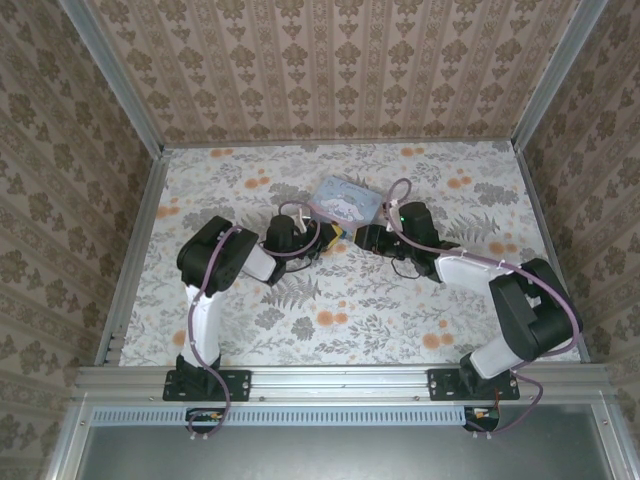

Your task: Unlock the padlock with the key

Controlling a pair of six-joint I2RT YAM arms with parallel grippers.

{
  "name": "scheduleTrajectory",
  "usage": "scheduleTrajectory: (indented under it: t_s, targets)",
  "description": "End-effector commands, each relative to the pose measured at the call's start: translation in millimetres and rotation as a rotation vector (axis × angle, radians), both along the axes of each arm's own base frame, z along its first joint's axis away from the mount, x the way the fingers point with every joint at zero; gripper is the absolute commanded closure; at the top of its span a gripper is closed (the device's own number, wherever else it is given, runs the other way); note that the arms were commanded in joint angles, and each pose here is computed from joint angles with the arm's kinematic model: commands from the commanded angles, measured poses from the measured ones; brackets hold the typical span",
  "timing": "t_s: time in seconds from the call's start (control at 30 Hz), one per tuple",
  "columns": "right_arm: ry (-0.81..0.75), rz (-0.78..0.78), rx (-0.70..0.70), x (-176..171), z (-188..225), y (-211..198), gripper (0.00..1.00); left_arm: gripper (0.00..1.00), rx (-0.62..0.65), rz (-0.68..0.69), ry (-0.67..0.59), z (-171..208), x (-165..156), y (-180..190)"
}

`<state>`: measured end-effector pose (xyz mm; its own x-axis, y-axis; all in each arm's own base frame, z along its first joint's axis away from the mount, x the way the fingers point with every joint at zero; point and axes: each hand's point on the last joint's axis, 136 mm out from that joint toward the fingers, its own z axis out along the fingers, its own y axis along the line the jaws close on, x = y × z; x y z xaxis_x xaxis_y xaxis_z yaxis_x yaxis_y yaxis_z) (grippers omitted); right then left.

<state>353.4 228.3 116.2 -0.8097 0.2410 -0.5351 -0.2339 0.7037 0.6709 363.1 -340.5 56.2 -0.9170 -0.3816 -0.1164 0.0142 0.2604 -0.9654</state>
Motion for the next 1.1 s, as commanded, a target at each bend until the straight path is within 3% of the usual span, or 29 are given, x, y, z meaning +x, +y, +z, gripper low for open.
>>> scheduleTrajectory:
  t_s: [0.0, 0.4, 0.77, 1.07]
  targets:
    - [-0.096, 0.110, -0.219, -7.7, 1.7, 2.1, 0.55, 1.00, 0.004, -0.049, -0.003, 13.1, -4.4, -4.0]
    - [-0.212, 0.277, -0.513, -7.3, -3.9, 25.1, 0.52, 1.00, 0.032, -0.105, 0.100, 27.3, -16.3, -7.2]
    - [-0.238, 0.327, -0.747, -10.2, -22.2, 26.2, 0.62, 1.00, 0.034, -0.129, 0.175, 31.8, -21.2, -10.1]
    - [-0.225, 0.329, -0.835, -8.7, -38.0, 25.1, 0.68, 1.00, 0.032, -0.133, 0.179, 40.4, -22.2, -9.7]
